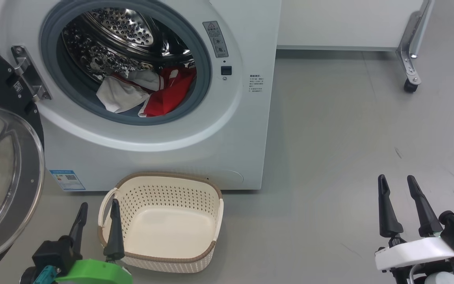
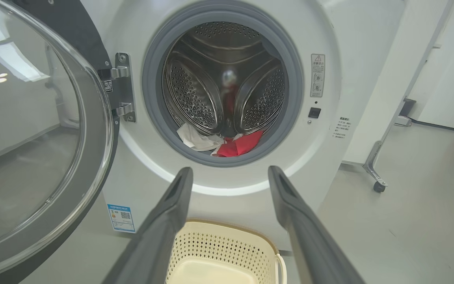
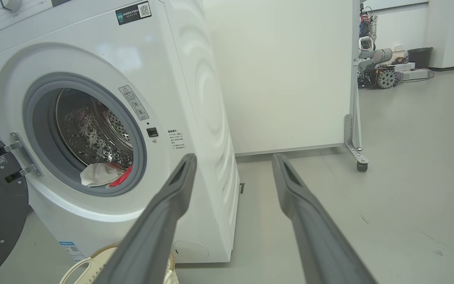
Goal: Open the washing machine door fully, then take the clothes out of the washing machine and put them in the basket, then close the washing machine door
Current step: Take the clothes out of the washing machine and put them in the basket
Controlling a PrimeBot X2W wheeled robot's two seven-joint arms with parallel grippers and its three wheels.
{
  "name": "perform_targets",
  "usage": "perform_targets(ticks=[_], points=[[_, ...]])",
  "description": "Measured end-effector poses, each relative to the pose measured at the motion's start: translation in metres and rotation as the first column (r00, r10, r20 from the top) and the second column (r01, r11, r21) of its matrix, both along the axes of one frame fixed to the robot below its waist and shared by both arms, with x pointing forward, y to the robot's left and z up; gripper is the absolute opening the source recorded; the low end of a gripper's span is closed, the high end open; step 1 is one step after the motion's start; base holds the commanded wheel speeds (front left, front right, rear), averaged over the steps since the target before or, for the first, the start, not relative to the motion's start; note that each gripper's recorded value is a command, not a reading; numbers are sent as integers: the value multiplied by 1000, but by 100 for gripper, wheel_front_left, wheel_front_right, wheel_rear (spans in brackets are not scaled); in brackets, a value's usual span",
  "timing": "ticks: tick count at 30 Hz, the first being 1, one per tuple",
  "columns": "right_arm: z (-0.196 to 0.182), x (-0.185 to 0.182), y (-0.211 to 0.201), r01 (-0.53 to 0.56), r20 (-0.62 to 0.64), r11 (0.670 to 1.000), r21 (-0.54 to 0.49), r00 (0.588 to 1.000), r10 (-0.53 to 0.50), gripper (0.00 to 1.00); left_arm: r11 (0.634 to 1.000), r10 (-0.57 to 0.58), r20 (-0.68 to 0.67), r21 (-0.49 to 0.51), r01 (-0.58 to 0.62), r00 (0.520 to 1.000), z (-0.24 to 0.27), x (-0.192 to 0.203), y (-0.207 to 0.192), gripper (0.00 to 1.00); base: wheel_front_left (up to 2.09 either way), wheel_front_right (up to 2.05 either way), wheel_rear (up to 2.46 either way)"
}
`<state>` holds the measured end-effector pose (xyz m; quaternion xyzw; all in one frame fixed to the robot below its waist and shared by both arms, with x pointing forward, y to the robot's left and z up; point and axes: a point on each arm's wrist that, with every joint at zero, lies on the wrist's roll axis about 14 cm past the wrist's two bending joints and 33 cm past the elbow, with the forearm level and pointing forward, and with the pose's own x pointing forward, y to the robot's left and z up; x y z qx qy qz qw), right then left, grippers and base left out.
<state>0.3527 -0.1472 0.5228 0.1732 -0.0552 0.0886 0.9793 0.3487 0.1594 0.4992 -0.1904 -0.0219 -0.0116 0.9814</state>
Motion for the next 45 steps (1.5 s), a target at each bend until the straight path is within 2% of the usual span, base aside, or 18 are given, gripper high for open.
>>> perform_targets(ticks=[4,22,45], points=[[0,0,1,-2,0,1000,0,1000,2,100,999,4,3,33,-5,1000,1,0,3,100,139,-139,0],[-2,1,7,-22,-7,1000,0,1000,22,100,999,12,1,31,-12,1000,0,-2,4,100,99,-99,0],[-5,3,8,-27,-17,1000,-5,999,27,100,1000,5,-15,27,-4,1000,-5,-2,1,100,22,-22,0]])
